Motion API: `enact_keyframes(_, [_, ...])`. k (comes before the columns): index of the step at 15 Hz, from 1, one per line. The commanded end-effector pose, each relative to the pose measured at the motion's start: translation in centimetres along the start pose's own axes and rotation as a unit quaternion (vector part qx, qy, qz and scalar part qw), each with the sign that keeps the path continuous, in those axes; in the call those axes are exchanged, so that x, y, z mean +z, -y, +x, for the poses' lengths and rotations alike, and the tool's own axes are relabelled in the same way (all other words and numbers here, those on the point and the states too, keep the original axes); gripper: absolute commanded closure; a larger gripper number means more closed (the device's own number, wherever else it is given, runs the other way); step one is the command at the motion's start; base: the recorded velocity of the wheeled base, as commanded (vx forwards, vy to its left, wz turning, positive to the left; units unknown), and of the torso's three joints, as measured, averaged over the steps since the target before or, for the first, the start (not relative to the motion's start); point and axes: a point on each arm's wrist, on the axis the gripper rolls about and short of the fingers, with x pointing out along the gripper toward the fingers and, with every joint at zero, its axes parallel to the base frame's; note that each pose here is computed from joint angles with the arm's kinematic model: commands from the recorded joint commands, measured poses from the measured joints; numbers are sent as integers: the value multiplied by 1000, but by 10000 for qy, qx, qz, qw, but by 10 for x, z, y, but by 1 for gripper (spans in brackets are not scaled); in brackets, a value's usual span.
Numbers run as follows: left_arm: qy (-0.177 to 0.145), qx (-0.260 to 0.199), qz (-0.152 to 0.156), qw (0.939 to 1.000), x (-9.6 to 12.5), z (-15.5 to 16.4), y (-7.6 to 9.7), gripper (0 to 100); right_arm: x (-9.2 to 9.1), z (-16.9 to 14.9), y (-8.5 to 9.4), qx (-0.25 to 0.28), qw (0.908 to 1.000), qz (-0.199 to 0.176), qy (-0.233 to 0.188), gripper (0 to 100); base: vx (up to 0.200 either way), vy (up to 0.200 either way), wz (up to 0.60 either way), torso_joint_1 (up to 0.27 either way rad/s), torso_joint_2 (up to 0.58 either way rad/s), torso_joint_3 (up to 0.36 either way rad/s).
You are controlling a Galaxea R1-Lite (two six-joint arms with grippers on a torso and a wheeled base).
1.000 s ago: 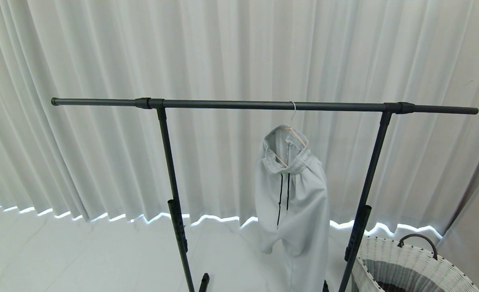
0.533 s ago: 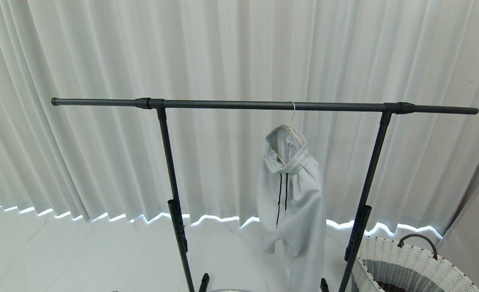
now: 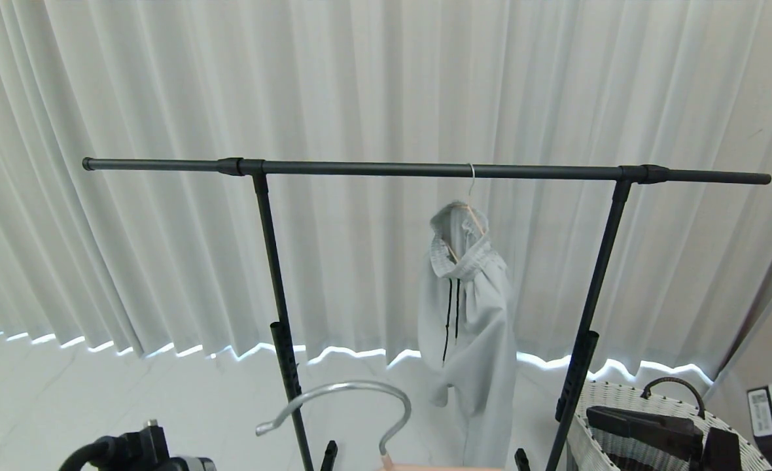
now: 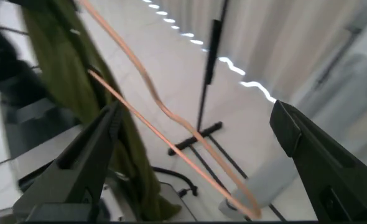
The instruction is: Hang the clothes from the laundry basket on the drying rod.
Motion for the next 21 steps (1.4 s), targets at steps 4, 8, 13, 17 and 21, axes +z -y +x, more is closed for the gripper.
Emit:
enact_keyframes(4, [-296,1104,-583,9917,6,9,-24,100,-5,7,8,-287,9992,213,-190,0,0,0,0,0,0,0])
enact_keyframes(8, [66,1921,-1642,9675,50,17,-40,100,-7,32,6,-339,9973,355,-548,0,0,0,0,0,0,0])
enact_keyframes(13, [188,1994,-1735,9643,59,15,-43,100,-1,86,-2,-338,9958,316,-792,0,0,0,0,0,0,0])
enact_keyframes(17, [273,1943,-1726,9652,63,13,-42,100,5,130,-13,-214,9976,368,-541,0,0,0,0,0,0,0])
enact_keyframes(21, [329,1840,-1673,9680,65,12,-38,100,-7,145,-17,-170,9971,371,-646,0,0,0,0,0,0,0])
